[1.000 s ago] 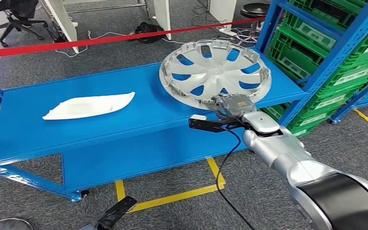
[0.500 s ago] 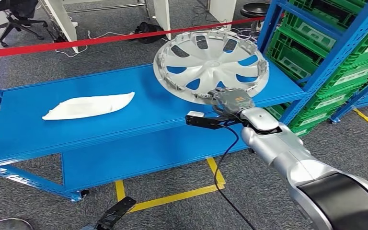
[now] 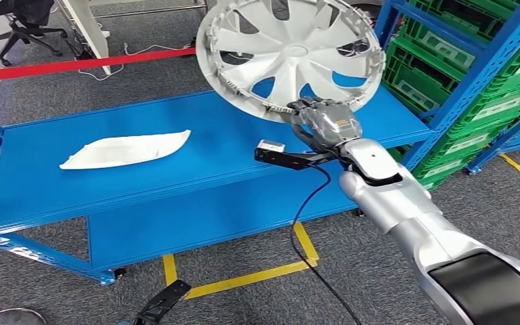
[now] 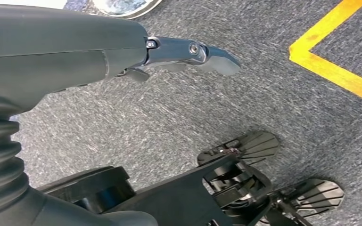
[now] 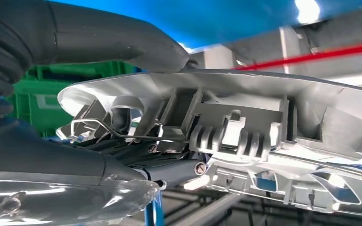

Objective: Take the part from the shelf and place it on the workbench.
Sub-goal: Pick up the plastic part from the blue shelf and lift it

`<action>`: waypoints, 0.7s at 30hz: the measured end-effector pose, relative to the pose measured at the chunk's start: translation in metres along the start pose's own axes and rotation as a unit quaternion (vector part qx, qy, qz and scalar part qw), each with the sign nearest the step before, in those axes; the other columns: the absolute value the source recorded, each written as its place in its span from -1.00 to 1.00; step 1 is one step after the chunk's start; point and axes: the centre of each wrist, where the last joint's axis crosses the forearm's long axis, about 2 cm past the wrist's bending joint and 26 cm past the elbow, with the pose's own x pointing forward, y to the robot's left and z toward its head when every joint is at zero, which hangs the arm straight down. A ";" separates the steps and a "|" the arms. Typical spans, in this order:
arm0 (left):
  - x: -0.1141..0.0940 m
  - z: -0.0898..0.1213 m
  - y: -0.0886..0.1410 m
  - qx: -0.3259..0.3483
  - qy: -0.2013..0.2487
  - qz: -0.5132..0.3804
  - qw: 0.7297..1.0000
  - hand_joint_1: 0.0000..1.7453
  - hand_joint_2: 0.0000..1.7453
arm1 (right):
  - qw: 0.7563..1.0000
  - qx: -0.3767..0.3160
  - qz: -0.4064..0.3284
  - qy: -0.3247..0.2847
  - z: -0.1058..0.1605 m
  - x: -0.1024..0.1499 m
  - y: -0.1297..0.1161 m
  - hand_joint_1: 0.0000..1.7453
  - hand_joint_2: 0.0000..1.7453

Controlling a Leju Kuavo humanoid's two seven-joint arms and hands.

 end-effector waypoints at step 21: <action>-0.005 0.001 -0.003 0.001 0.004 0.005 1.000 -1.00 1.00 | 0.992 -0.116 0.021 -0.055 0.006 0.021 -0.043 1.00 1.00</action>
